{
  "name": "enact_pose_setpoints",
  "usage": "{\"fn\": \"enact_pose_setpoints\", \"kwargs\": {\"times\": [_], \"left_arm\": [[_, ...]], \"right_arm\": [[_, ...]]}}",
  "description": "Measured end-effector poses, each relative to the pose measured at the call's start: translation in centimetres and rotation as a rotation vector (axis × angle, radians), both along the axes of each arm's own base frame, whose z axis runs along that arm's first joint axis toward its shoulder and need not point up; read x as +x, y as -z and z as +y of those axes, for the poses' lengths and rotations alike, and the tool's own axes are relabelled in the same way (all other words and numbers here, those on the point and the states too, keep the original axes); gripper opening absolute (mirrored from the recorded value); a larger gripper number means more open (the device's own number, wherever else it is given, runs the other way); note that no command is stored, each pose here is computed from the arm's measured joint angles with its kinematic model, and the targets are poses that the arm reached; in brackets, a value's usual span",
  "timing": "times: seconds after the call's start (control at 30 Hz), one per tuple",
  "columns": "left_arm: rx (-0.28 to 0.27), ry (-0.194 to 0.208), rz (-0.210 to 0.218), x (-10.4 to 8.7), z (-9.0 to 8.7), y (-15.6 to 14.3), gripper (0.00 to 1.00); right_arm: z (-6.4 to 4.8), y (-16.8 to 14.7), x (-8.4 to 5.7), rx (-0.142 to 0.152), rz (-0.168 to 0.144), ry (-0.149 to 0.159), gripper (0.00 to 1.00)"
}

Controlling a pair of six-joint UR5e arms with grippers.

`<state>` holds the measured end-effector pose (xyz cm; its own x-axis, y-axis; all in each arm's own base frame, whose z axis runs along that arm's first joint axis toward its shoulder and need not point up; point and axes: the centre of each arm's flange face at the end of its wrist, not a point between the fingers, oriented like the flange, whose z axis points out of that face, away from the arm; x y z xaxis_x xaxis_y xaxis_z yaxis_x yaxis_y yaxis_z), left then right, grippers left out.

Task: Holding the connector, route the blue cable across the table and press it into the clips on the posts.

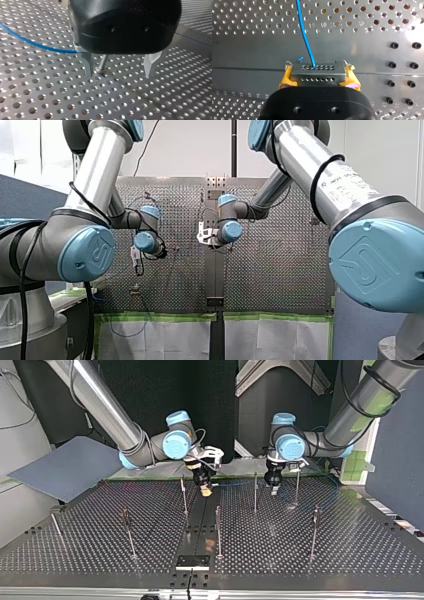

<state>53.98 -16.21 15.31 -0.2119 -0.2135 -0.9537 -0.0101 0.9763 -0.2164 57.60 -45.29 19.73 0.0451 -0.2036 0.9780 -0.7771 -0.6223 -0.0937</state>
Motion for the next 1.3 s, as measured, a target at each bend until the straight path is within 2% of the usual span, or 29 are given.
{"fn": "enact_pose_setpoints", "kwargs": {"times": [0.17,0.33,0.63,0.77,0.93,1.13,1.3], "left_arm": [[0.038,-0.025,0.044,-1.3,-0.3,-0.2,1.00],[0.040,-0.043,0.028,-2.5,-0.6,-1.7,1.00],[0.038,-0.012,0.027,-6.3,-1.9,-3.5,1.00],[0.047,0.007,0.053,-7.8,-2.7,-3.2,1.00],[0.053,0.030,0.067,-8.9,-3.7,-3.1,1.00],[0.038,0.052,0.043,-10.3,-4.5,-3.9,1.00],[0.009,0.101,0.013,-11.3,-5.9,-4.5,1.00]], "right_arm": [[0.2,0.0,0.1,0.005,0.005,-0.003,0.00],[0.4,0.1,0.1,0.008,0.009,-0.005,0.00],[0.5,0.1,0.2,0.010,0.008,-0.007,0.00],[0.7,0.1,0.2,0.014,0.015,-0.010,0.00],[0.9,0.2,0.1,0.024,0.027,-0.012,0.00],[0.9,0.3,0.1,0.026,0.028,-0.011,0.00],[0.5,0.2,-0.2,0.027,0.027,-0.005,0.00]]}}
